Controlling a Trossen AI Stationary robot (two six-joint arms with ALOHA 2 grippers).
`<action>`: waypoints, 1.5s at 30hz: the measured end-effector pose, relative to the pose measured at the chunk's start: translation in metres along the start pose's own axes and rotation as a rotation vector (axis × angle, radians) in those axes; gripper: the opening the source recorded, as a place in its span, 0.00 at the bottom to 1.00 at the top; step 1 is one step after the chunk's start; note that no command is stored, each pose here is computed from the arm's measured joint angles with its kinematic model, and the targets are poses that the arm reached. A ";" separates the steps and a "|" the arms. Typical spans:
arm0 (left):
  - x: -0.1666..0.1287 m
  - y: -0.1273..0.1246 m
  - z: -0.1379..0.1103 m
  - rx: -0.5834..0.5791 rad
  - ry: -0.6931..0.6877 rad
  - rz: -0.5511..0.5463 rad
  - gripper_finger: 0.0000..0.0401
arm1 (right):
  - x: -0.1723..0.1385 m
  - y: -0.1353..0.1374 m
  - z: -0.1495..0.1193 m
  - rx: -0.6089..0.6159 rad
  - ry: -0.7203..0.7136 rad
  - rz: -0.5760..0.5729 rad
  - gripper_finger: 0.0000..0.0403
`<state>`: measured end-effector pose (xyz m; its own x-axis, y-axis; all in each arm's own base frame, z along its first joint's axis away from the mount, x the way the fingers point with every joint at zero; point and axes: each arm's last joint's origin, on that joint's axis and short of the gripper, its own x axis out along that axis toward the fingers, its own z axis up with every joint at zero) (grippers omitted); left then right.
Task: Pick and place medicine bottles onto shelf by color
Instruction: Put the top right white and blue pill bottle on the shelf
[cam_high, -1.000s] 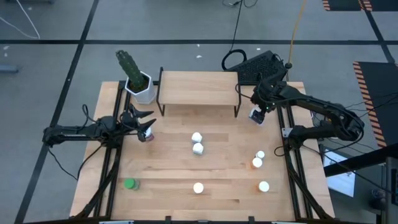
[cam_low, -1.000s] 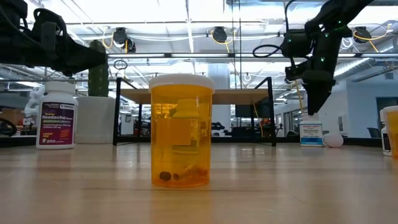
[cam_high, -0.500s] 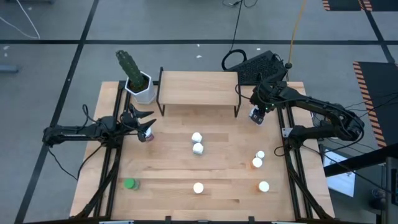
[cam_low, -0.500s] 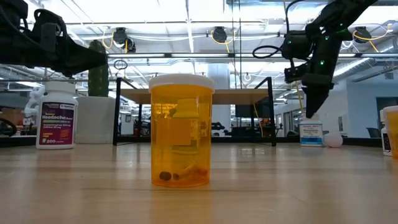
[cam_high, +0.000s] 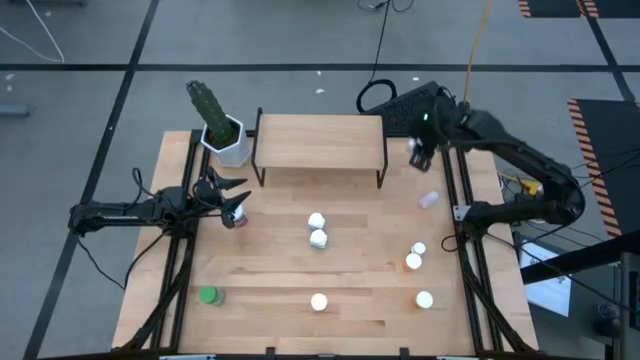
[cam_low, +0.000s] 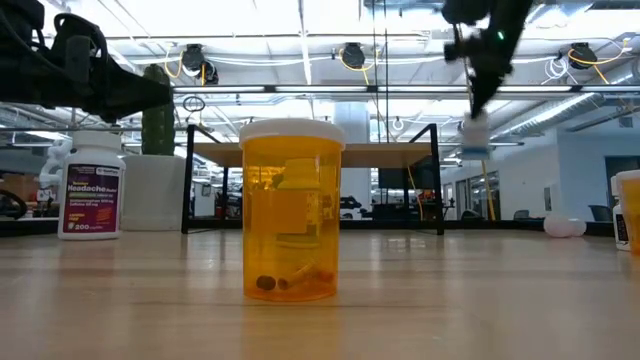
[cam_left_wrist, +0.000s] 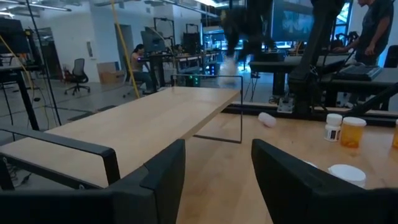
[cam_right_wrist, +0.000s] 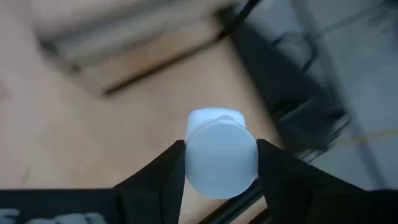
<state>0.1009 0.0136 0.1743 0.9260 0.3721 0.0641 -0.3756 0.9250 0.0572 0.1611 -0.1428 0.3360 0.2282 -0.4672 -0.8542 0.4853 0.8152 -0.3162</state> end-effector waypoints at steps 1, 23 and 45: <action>0.000 0.000 0.000 0.001 0.004 0.000 0.47 | -0.007 -0.006 0.007 -0.011 -0.026 -0.013 0.41; 0.000 0.000 -0.005 -0.052 0.054 -0.003 0.47 | 0.044 -0.053 0.133 -0.302 -0.087 0.105 0.41; 0.000 -0.001 -0.007 -0.030 0.072 -0.005 0.47 | 0.056 -0.047 0.135 -0.363 -0.111 0.237 0.46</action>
<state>0.1011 0.0136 0.1669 0.9285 0.3712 -0.0081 -0.3709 0.9283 0.0277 0.2646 -0.2537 0.3588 0.3963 -0.2704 -0.8774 0.0852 0.9623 -0.2581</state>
